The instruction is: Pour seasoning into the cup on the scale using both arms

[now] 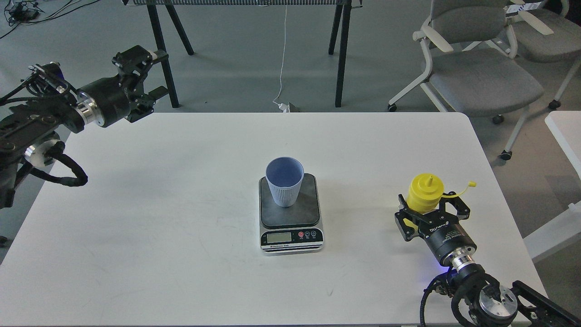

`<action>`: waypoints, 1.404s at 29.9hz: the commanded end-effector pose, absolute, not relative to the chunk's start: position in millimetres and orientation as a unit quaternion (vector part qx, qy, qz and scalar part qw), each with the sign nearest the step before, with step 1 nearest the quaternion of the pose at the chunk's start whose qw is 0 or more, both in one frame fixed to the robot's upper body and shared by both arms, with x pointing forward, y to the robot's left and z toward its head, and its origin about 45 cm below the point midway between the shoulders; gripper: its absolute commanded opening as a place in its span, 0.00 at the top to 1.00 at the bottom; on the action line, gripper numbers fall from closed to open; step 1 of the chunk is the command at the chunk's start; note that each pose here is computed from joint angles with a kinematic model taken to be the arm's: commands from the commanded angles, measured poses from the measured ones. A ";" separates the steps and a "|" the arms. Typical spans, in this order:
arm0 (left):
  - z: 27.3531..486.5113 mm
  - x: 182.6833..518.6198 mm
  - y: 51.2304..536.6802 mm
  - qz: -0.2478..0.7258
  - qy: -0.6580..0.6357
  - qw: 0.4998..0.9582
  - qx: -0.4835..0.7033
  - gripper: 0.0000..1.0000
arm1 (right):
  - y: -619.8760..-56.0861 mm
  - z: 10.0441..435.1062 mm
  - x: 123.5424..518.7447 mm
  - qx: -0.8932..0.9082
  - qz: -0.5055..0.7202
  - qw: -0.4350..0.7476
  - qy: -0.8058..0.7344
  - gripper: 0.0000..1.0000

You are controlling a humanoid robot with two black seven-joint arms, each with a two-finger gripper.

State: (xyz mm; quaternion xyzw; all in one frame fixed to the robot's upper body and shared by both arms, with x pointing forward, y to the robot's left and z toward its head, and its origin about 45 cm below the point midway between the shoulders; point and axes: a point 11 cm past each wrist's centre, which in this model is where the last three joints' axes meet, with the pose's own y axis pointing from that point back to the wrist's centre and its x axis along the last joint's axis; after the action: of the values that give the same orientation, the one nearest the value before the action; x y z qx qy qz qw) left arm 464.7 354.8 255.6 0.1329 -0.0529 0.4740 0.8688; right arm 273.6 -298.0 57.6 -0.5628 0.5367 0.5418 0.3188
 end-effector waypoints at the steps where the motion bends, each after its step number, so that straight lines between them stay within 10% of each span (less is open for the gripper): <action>1: 256.7 464.6 357.2 0.476 -0.054 0.868 0.134 0.03 | -302.8 54.2 266.8 -0.558 0.543 0.316 0.542 0.14; 42: 256.9 464.2 359.0 0.477 -0.054 0.867 0.134 0.03 | -387.5 128.7 137.8 -0.548 0.528 0.287 0.582 0.06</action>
State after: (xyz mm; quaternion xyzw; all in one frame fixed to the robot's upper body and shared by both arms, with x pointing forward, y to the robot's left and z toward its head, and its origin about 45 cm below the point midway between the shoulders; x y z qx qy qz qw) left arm 464.5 358.4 257.3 0.1340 -0.0545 0.4768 0.8671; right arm 144.4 -361.4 109.2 -0.5446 0.5599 0.5540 0.2882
